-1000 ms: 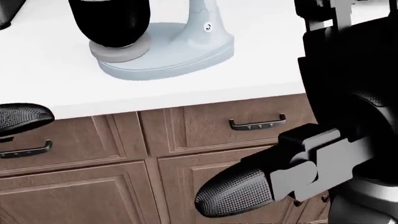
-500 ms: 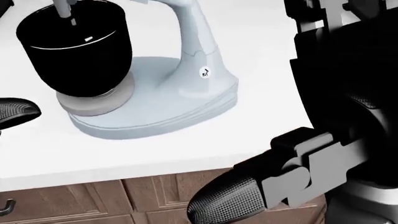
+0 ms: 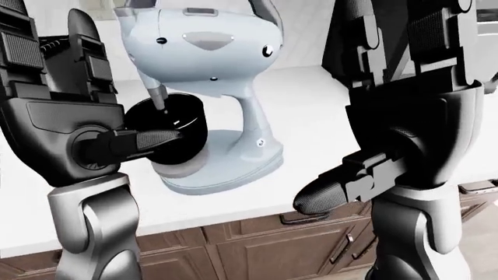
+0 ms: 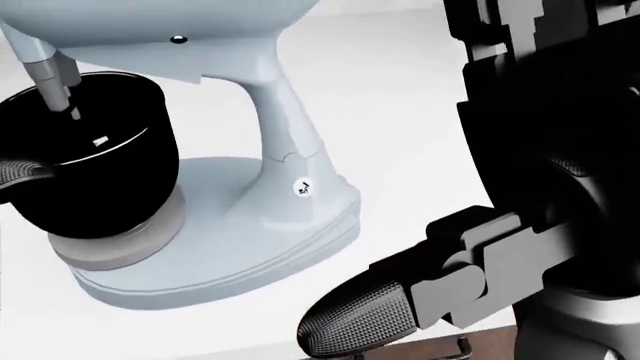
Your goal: Open the stand mixer head.
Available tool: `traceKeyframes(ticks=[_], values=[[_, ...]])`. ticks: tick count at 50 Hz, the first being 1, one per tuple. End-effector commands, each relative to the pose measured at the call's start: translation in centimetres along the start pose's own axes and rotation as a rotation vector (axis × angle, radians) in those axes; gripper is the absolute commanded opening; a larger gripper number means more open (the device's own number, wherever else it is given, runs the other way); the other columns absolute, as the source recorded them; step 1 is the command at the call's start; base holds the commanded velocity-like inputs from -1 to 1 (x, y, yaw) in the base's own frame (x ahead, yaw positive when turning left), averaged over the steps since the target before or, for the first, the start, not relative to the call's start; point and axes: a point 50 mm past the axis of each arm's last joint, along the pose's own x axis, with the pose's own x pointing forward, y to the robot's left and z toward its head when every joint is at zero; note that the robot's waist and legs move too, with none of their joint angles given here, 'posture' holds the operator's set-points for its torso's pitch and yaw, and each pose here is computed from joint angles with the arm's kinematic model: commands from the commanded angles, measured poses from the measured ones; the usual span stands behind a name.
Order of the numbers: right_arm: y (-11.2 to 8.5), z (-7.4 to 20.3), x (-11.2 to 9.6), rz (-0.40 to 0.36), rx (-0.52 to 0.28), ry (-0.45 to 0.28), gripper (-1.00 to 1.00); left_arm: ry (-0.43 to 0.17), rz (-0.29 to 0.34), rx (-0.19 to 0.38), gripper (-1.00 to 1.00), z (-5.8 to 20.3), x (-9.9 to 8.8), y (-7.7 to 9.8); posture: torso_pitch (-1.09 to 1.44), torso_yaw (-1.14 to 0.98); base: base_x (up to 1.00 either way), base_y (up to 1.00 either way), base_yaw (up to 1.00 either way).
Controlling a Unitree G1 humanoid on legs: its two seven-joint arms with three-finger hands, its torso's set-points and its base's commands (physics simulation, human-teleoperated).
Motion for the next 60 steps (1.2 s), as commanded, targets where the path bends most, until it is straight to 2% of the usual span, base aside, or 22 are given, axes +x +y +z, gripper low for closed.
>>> traceKeyframes(ticks=[1,29,43,47,55,56,59,60], values=[[0.2,0.8,0.2,0.015,-0.001,-0.055,1.00,-0.060,-0.029,-0.006,0.97,1.0,0.2,-0.4,-0.19,0.00,0.00,0.00,0.00],[0.4,0.7,0.1,0.016,0.006,-0.048,1.00,-0.060,-0.021,0.002,0.97,1.0,0.0,-0.1,-0.47,0.00,0.00,0.00,0.00],[0.4,0.4,-0.1,0.012,0.003,-0.027,1.00,-0.064,-0.019,0.008,0.97,1.1,-0.1,-0.1,-0.47,0.00,0.00,0.00,0.00],[0.4,0.4,-0.4,0.010,0.000,-0.006,1.00,-0.066,-0.018,0.008,0.97,1.1,-0.1,-0.1,-0.47,0.00,0.00,0.00,0.00],[-0.1,0.9,-1.4,-0.016,0.031,0.094,1.00,-0.068,-0.015,0.009,0.97,1.3,-0.2,0.0,-0.47,0.00,0.00,0.00,0.00],[-0.2,0.8,-1.5,-0.006,-0.008,0.111,1.00,-0.068,-0.013,0.007,0.97,1.3,-0.2,0.0,-0.47,0.00,0.00,0.00,0.00],[-0.6,0.7,-1.8,-0.025,-0.021,0.160,1.00,-0.066,-0.016,0.010,0.98,1.3,-0.2,0.0,-0.47,0.00,0.00,0.00,0.00],[-0.5,0.6,-1.9,-0.011,-0.023,0.170,1.00,-0.066,-0.016,0.010,0.98,1.3,-0.2,-0.1,-0.47,0.00,0.00,0.00,0.00]])
